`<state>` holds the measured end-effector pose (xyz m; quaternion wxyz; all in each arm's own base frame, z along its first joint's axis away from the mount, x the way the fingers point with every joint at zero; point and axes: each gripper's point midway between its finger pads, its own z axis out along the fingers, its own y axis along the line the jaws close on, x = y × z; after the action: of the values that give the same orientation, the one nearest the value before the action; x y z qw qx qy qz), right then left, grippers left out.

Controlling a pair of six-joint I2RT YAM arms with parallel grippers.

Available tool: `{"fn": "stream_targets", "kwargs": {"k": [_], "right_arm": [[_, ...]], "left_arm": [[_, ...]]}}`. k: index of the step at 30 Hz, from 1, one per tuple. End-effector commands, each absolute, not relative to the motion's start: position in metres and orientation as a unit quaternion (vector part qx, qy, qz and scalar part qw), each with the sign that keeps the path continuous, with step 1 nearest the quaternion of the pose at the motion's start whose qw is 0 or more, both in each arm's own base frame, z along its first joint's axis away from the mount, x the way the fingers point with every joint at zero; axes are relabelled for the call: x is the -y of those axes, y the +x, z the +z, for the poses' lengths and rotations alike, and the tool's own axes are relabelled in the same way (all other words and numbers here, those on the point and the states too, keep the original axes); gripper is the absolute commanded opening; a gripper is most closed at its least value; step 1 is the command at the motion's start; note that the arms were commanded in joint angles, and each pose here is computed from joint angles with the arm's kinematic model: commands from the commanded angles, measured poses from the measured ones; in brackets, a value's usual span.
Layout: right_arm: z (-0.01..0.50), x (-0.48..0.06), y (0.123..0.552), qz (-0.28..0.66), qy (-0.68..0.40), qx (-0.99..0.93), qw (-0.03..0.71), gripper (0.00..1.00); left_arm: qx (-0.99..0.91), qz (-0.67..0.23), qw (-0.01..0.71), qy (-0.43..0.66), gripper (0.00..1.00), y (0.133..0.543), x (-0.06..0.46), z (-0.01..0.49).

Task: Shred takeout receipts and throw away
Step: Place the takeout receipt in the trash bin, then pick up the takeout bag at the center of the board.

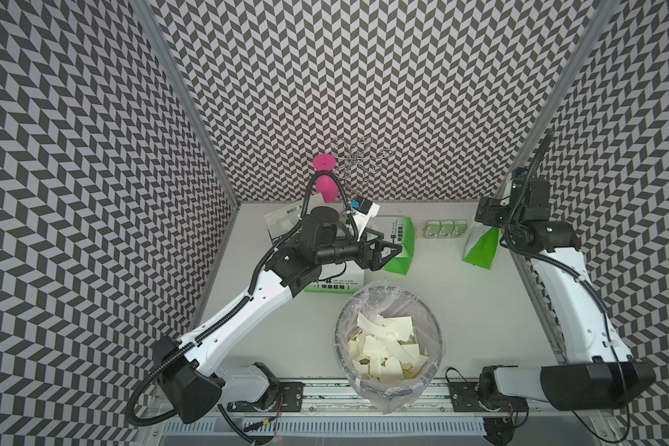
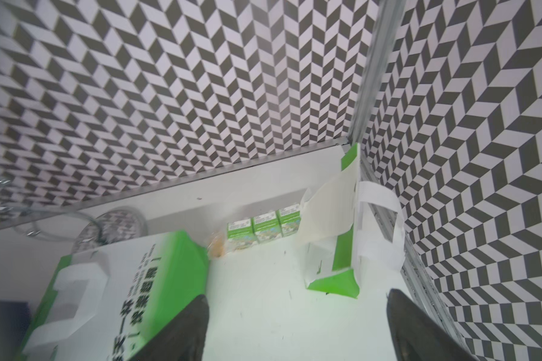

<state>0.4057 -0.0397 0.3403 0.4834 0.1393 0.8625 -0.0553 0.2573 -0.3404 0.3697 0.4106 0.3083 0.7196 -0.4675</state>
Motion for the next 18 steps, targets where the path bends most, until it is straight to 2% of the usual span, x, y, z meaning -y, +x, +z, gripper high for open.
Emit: {"fn": "stream_targets", "kwargs": {"k": [1, 5, 10, 16, 18], "right_arm": [[0.354, 0.061, 0.436, -0.051, 0.17, -0.839, 0.514, 0.82], [0.328, 0.08, 0.457, -0.058, 0.183, -0.854, 0.484, 0.79], [0.309, 0.102, 0.46, -0.064, 0.199, -0.86, 0.466, 0.7], [0.289, 0.099, 0.451, -0.063, 0.191, -0.872, 0.447, 0.37], [0.286, 0.095, 0.446, -0.054, 0.188, -0.875, 0.443, 0.22]], "left_arm": [[-0.694, -0.465, 0.439, 0.33, 0.83, 0.259, 0.349, 0.388], [-0.692, -0.454, 0.446, 0.34, 0.83, 0.266, 0.354, 0.387], [-0.694, -0.441, 0.445, 0.355, 0.83, 0.275, 0.362, 0.384], [-0.694, -0.434, 0.441, 0.368, 0.83, 0.285, 0.372, 0.377], [-0.695, -0.432, 0.439, 0.371, 0.83, 0.287, 0.374, 0.375]]}}
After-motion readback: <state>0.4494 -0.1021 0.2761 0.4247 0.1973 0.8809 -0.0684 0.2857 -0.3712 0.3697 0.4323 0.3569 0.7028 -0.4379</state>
